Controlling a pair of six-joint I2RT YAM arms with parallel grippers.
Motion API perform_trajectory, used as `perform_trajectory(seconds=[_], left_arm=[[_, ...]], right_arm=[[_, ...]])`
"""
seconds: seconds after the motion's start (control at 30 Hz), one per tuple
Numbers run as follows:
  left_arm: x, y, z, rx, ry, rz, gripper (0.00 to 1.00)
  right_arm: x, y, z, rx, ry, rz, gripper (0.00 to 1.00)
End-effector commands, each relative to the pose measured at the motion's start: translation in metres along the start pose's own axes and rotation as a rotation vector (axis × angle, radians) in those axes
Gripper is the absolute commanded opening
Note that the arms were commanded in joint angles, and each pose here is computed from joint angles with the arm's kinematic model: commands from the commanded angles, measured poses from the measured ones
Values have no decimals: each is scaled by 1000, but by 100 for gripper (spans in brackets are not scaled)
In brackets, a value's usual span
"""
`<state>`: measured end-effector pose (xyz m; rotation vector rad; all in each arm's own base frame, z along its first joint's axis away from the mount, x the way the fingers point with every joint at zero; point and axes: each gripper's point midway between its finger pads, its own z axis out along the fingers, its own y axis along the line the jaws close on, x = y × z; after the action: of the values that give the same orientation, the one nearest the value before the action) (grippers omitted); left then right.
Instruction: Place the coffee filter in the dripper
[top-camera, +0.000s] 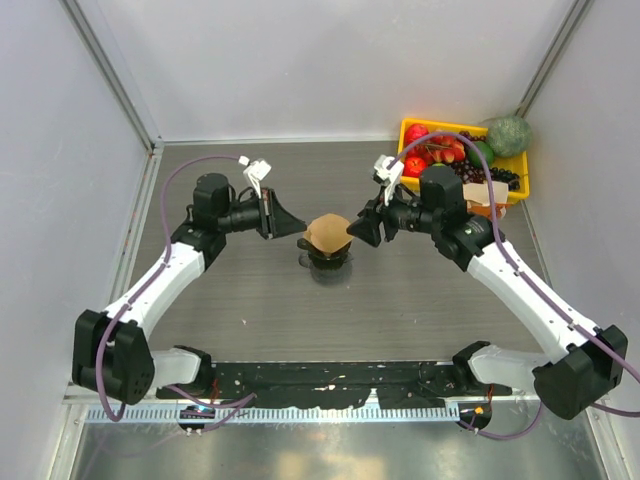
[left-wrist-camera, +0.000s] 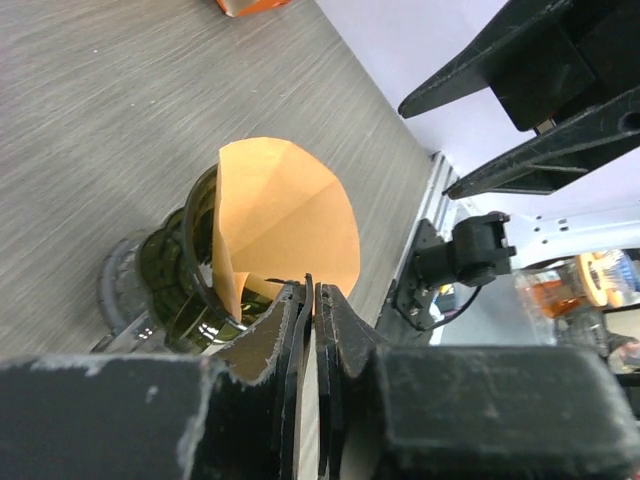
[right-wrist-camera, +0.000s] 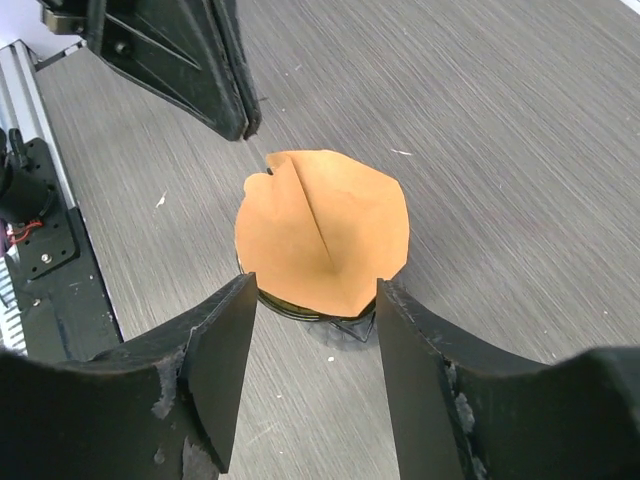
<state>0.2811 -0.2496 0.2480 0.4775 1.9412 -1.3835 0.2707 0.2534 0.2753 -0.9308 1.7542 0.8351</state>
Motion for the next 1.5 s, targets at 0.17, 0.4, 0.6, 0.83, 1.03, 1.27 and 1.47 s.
perform_trajectory(seconds=[0.17, 0.4, 0.6, 0.83, 1.03, 1.27, 1.47], left_arm=[[8, 21, -1, -79, 32, 40, 12], [12, 31, 6, -78, 52, 1, 10], [15, 32, 7, -72, 61, -7, 9], [6, 20, 4, -51, 39, 15, 15], [2, 17, 0, -65, 23, 43, 27], [-1, 13, -1, -66, 18, 52, 31], [-4, 7, -6, -61, 8, 80, 46]], right_arm=[[31, -19, 16, 60, 63, 41, 54], [45, -24, 28, 48, 92, 60, 50], [48, -24, 32, 34, 101, 72, 49], [37, -21, 27, 32, 79, 57, 49], [28, -20, 20, 47, 58, 40, 60], [21, -18, 15, 49, 43, 32, 62], [10, -17, 6, 50, 18, 18, 69]])
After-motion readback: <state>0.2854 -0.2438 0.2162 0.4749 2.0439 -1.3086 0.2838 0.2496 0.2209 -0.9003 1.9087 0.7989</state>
